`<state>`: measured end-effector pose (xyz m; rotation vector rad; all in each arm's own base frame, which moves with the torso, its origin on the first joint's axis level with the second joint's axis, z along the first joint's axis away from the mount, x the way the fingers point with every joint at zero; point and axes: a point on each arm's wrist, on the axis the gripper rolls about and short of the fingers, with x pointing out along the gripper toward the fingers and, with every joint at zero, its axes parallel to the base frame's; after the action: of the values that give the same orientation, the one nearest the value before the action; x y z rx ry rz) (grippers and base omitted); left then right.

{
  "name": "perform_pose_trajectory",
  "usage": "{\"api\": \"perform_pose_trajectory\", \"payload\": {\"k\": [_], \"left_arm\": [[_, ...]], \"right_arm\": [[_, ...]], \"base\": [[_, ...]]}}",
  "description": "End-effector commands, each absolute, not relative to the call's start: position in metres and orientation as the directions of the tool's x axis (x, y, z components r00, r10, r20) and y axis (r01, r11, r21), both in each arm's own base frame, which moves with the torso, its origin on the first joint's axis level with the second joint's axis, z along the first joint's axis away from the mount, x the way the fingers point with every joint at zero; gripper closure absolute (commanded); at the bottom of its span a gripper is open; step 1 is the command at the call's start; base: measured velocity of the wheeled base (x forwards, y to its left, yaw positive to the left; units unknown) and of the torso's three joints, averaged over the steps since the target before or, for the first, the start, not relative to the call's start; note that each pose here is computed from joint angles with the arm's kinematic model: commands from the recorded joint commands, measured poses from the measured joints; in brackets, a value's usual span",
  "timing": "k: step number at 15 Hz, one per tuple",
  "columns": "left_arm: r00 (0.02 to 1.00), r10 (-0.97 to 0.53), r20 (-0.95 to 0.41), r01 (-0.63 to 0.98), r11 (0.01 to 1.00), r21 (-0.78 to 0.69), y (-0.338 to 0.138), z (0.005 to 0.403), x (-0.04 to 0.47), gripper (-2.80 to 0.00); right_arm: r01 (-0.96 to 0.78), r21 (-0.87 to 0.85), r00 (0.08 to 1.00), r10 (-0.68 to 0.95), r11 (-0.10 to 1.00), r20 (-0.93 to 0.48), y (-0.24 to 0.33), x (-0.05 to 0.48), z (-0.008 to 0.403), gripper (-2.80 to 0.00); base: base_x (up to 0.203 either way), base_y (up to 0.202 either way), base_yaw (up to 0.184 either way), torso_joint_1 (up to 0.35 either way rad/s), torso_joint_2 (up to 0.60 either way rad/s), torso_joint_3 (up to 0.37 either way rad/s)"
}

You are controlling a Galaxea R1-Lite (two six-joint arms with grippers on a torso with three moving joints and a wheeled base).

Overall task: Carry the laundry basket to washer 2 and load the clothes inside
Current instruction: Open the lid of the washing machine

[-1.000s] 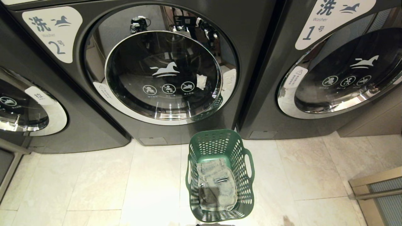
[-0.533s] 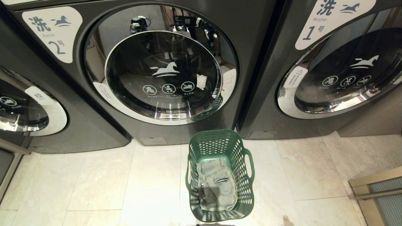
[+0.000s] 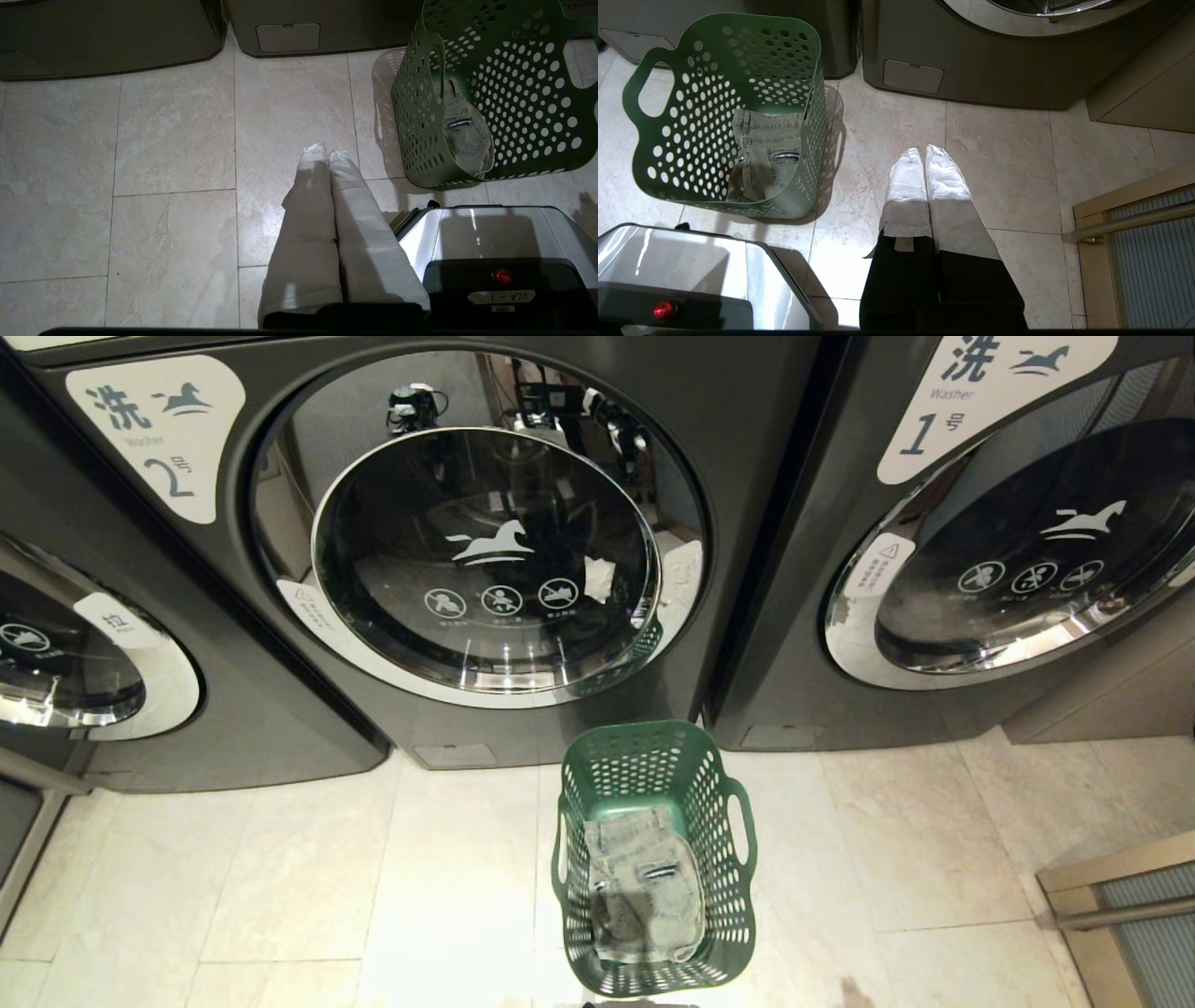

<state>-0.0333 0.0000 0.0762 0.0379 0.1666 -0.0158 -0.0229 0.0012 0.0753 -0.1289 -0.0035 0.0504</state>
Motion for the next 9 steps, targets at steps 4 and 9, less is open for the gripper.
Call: {"api": "perform_pose_trajectory", "payload": {"k": [4,9], "left_arm": [[0.985,-0.012,-0.169,0.019,0.999,0.036,0.0000,0.0761,-0.0332,0.00],[0.985,-0.015,-0.169,0.022,0.999,0.036,-0.0001,0.0761,-0.0332,0.00]], "right_arm": [[-0.051,-0.131,0.999,0.051,0.990,-0.003,0.0012,-0.0228,0.0752,0.00],[-0.049,-0.125,0.999,0.049,0.991,-0.003,0.0011,-0.0228,0.0752,0.00]], "base": [[0.000,0.000,0.000,0.000,0.00,0.000],[0.000,0.000,0.000,0.000,0.00,0.000]]}}
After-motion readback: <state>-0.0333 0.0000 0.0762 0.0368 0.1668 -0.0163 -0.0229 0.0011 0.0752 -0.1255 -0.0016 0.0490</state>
